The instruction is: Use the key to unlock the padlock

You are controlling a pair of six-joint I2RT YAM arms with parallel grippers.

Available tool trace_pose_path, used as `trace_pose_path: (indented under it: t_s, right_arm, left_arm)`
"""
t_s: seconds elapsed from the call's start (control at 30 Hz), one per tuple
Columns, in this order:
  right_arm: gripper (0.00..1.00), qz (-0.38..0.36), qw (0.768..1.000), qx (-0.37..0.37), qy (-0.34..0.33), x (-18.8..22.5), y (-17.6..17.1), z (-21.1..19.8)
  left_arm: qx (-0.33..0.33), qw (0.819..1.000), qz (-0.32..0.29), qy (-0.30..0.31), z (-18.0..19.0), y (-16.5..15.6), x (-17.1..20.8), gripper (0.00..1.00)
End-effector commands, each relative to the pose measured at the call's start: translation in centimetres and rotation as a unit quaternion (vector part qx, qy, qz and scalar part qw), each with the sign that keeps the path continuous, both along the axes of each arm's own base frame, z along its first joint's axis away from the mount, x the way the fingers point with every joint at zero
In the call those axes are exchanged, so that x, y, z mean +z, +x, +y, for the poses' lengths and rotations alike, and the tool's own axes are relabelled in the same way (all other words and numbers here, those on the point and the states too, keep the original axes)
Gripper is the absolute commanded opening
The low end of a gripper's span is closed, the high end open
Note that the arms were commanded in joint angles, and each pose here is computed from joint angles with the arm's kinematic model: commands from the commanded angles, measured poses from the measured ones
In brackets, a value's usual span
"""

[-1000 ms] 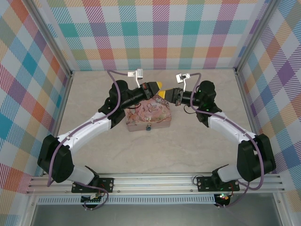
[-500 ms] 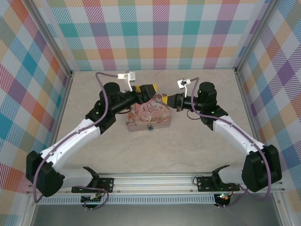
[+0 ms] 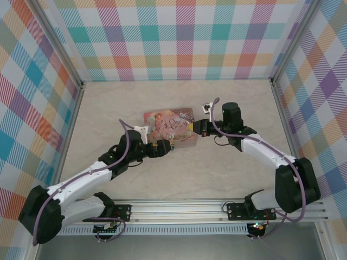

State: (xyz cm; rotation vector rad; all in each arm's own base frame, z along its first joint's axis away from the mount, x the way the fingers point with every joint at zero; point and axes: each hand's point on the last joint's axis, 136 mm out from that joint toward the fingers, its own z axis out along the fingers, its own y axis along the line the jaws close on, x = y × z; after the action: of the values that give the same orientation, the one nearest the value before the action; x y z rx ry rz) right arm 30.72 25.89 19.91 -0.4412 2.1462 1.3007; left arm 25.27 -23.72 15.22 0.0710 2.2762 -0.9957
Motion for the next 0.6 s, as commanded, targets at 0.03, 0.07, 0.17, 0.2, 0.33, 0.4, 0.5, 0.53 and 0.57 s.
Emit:
trace_pose_path:
  t_s: [0.03,0.07,0.17,0.2,0.33,0.4,0.5,0.53,0.57]
  right_arm:
    - [0.00,-0.004,1.000,-0.010,-0.001,-1.6,2.0,0.4]
    - [0.00,0.003,1.000,-0.015,-0.002,-2.1,2.4,0.5]
    - [0.00,0.017,1.000,-0.023,0.006,-2.9,3.3,0.8]
    - [0.00,0.020,0.999,-0.023,0.009,-3.1,3.5,0.9]
    - [0.00,0.035,0.999,-0.023,0.012,-4.4,4.1,1.3]
    - [0.00,0.042,0.999,-0.025,0.010,-5.1,4.4,1.3]
    - [0.00,0.052,0.998,-0.032,0.004,-6.1,4.9,1.2]
    - [0.00,0.055,0.998,-0.033,0.003,-6.4,5.0,1.1]
    - [0.00,0.057,0.998,-0.031,0.003,-6.6,5.1,1.2]
  left_arm:
    - [-0.050,0.999,-0.011,-0.011,-2.5,0.3,-1.5,1.00]
    - [-0.051,0.999,-0.011,-0.005,-2.7,0.6,-2.3,1.00]
    - [-0.047,0.999,-0.013,0.005,-3.2,1.7,-3.5,1.00]
    - [-0.040,0.999,-0.014,0.008,-3.2,2.1,-3.7,1.00]
    - [-0.012,0.999,-0.029,0.026,-2.7,3.6,-4.5,1.00]
    - [-0.002,0.999,-0.038,0.033,-2.3,4.3,-4.6,1.00]
    - [0.008,0.998,-0.045,0.042,-1.5,5.3,-4.8,1.00]
    - [0.009,0.998,-0.046,0.041,-1.3,5.6,-4.9,1.00]
    - [0.014,0.998,-0.047,0.039,-0.9,5.9,-5.0,1.00]
